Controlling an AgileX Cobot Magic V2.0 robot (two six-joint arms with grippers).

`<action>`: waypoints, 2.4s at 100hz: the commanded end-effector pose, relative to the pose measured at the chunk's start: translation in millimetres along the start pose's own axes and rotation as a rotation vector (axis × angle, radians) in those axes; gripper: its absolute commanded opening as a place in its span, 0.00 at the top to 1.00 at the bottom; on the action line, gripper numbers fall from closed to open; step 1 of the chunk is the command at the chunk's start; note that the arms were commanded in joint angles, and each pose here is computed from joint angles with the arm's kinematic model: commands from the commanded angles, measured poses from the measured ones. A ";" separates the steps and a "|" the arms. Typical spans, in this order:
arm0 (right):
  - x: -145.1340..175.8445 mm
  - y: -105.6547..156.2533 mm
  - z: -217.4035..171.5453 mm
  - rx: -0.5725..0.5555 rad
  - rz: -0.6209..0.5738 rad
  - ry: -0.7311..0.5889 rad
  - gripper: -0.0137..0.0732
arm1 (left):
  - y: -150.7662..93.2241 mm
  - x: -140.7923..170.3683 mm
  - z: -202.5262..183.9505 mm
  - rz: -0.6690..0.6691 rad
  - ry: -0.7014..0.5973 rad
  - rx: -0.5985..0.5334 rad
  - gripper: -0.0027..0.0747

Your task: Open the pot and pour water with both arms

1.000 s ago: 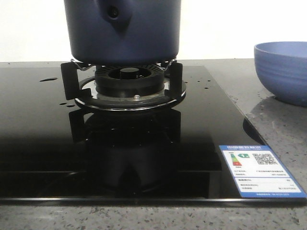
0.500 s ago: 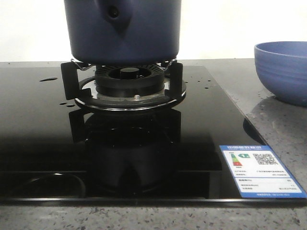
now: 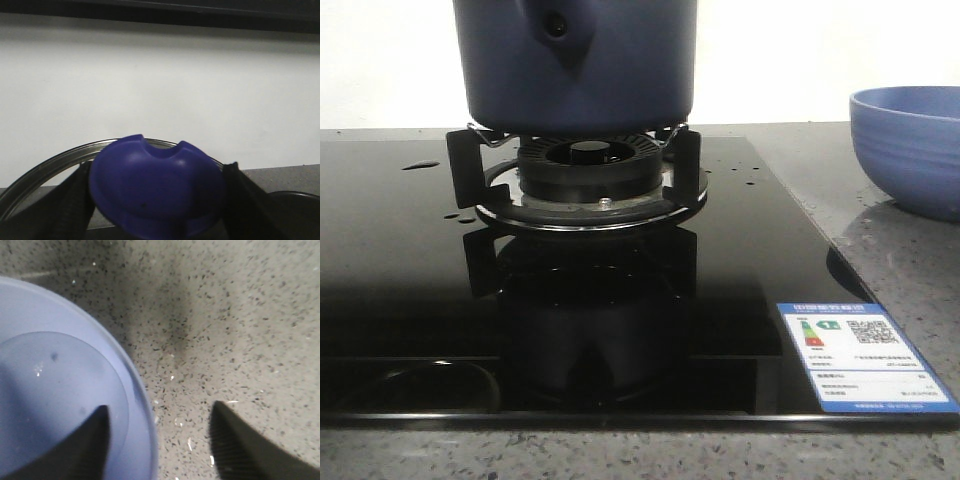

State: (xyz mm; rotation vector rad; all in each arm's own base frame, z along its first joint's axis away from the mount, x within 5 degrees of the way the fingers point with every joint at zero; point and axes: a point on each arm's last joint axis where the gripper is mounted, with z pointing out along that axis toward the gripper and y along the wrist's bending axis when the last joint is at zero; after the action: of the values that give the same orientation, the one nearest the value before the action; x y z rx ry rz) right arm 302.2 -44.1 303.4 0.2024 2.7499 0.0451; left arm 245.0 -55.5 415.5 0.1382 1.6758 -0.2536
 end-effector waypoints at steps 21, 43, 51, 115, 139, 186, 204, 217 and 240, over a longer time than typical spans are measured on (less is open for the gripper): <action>-8.0 -0.2 -12.5 -0.012 -0.003 -0.072 0.89 | 0.6 -28.3 -13.6 -0.008 -0.170 -0.018 0.49; -8.4 3.4 -14.7 -0.050 -0.011 -0.074 0.93 | 5.6 -28.7 -13.8 -0.006 -0.172 -0.040 0.49; -10.1 7.8 -20.9 -0.090 -0.002 -0.087 0.93 | 10.8 -29.0 -14.2 -0.007 -0.172 -0.061 0.49; -45.0 66.4 -129.3 -0.277 -0.187 -0.364 0.93 | 25.3 -28.1 -15.5 -0.009 -0.156 -0.118 0.49; -52.4 111.6 -150.1 -0.373 -0.304 -0.443 0.93 | 25.2 -27.7 -15.5 -0.011 -0.152 -0.117 0.49; -82.4 170.4 -143.1 -0.599 -0.267 -0.648 0.93 | 25.2 -27.7 -15.5 -0.013 -0.152 -0.117 0.49; -90.3 177.8 -134.2 -0.603 -0.305 -0.712 0.93 | 25.2 -27.7 -15.5 -0.013 -0.152 -0.117 0.49; -90.4 187.0 -130.1 -0.579 -0.380 -0.788 0.93 | 25.2 -27.9 -15.5 -0.013 -0.153 -0.117 0.49; -82.4 204.6 -115.9 -0.512 -0.438 -0.985 0.91 | 25.2 -27.9 -15.5 -0.013 -0.153 -0.117 0.49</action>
State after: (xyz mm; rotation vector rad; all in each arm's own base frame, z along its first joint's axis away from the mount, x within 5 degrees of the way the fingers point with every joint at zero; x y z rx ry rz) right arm 378.9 147.0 417.4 -0.5002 1.9233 0.4369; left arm 249.2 -29.9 413.4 0.0554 1.7008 -0.1783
